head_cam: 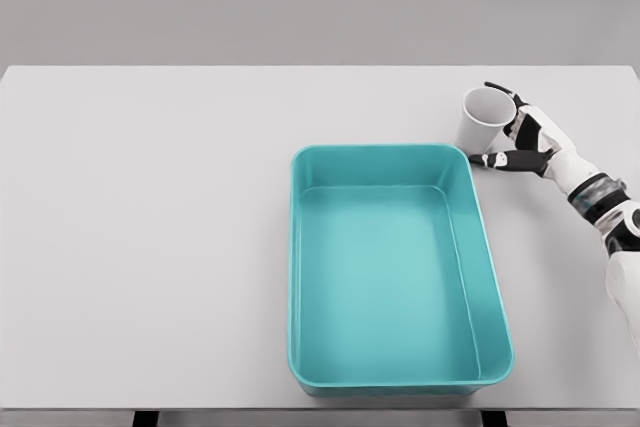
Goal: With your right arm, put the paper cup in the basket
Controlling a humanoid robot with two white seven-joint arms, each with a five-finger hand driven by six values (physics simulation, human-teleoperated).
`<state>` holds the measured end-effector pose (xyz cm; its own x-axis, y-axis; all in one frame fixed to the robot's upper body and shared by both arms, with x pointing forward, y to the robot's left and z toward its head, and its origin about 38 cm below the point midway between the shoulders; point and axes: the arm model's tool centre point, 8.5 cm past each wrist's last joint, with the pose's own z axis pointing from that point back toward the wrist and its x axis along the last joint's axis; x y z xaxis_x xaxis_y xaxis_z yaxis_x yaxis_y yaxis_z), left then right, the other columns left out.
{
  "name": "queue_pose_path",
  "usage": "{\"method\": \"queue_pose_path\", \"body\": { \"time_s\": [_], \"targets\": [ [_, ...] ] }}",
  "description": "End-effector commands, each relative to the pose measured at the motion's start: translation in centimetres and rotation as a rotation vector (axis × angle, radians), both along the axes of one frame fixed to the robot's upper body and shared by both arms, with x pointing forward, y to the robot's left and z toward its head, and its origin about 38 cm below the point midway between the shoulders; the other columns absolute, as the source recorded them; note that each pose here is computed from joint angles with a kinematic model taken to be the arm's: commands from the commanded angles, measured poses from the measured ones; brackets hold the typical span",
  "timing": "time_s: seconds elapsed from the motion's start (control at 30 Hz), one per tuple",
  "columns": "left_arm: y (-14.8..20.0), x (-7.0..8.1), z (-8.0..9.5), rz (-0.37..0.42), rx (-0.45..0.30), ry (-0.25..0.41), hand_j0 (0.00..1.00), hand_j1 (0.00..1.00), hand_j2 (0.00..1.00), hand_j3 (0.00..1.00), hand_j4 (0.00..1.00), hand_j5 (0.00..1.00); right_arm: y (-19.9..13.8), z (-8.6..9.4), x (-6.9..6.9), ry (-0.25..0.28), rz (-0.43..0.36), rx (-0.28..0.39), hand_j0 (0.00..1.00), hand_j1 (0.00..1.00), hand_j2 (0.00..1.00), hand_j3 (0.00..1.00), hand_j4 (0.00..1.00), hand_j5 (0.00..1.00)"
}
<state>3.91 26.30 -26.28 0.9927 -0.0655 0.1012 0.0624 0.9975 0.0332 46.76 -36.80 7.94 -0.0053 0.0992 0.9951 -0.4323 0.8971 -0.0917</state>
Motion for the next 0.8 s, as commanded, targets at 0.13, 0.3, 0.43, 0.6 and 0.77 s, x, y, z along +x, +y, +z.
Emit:
{"method": "queue_pose_path", "body": {
  "time_s": [0.13, 0.3, 0.43, 0.6, 0.77],
  "targets": [
    [0.0, 0.0, 0.0, 0.000, 0.000, 0.000, 1.00, 1.00, 1.00, 1.00, 1.00, 1.00, -0.1, 0.0, 0.0, 0.006, -0.004, 0.006, 0.76, 0.76, 0.76, 0.76, 0.76, 0.76],
    [0.0, 0.0, 0.0, 0.000, 0.000, 0.000, 1.00, 1.00, 1.00, 1.00, 1.00, 1.00, -0.1, -0.1, 0.0, 0.009, -0.004, 0.006, 0.61, 0.61, 0.61, 0.61, 0.61, 0.61],
    [0.0, 0.0, 0.0, -0.001, 0.000, 0.000, 1.00, 1.00, 1.00, 1.00, 1.00, 1.00, -0.1, 0.0, 0.0, 0.009, -0.005, 0.005, 0.56, 0.56, 0.56, 0.56, 0.56, 0.56],
    [0.0, 0.0, 0.0, 0.000, 0.000, 0.000, 1.00, 1.00, 1.00, 1.00, 1.00, 1.00, -0.5, 0.5, 0.1, -0.002, -0.004, -0.008, 0.52, 0.52, 0.52, 0.52, 0.52, 0.52],
    [0.0, 0.0, 0.0, -0.001, 0.000, 0.000, 1.00, 1.00, 1.00, 1.00, 1.00, 1.00, -0.9, 1.6, 0.4, -0.027, -0.006, -0.019, 0.48, 0.48, 0.48, 0.48, 0.48, 0.48]
  ]
}}
